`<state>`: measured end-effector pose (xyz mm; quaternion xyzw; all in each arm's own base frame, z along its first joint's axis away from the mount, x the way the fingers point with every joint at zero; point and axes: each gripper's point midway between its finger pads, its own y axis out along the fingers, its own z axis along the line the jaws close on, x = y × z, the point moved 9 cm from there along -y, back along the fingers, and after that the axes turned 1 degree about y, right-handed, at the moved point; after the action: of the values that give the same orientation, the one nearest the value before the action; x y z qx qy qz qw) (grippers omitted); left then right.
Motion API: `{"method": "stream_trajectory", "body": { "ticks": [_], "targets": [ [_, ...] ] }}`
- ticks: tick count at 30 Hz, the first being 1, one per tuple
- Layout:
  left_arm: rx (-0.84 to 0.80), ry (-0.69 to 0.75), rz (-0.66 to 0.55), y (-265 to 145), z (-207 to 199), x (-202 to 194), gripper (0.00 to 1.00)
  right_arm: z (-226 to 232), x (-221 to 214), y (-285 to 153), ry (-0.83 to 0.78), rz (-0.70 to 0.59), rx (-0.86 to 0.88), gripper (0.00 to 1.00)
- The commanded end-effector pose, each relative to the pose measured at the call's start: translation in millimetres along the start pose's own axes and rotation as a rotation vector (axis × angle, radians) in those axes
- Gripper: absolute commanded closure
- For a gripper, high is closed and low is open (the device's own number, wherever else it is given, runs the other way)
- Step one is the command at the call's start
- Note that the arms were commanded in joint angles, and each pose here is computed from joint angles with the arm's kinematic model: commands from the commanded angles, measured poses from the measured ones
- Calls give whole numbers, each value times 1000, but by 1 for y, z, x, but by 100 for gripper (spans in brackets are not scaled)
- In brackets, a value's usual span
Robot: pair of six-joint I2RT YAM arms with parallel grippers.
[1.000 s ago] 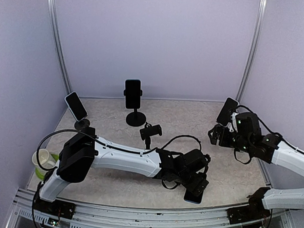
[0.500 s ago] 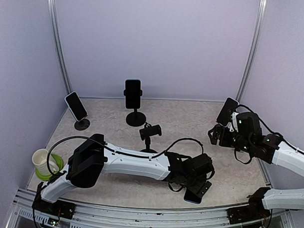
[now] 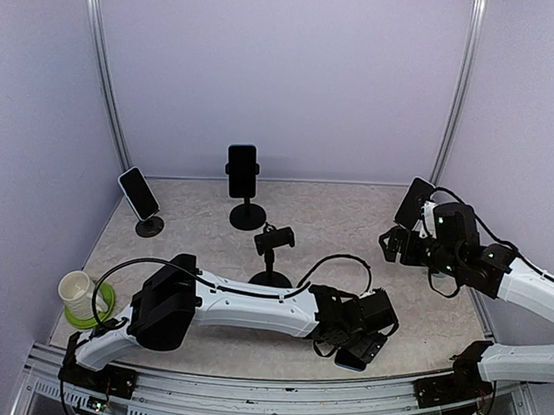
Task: Place the phone on the phone stand
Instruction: Pick up the phone from the center of the board.
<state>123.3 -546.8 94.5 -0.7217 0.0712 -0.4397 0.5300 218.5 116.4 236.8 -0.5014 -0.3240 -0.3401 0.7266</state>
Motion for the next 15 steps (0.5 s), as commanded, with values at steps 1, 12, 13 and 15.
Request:
{"method": "stream_trajectory", "body": {
  "ticks": [1, 12, 13, 15],
  "targets": [
    [136, 26, 167, 21, 19, -47, 1, 4, 17, -8, 2, -66, 31, 0],
    [139, 27, 155, 12, 42, -49, 13, 4, 16, -9, 2, -69, 45, 0],
    [139, 28, 153, 11, 45, -48, 14, 5, 16, -8, 0, -68, 47, 0],
    [135, 30, 146, 8, 52, -45, 14, 5, 17, -9, -5, -71, 46, 0]
  ]
}}
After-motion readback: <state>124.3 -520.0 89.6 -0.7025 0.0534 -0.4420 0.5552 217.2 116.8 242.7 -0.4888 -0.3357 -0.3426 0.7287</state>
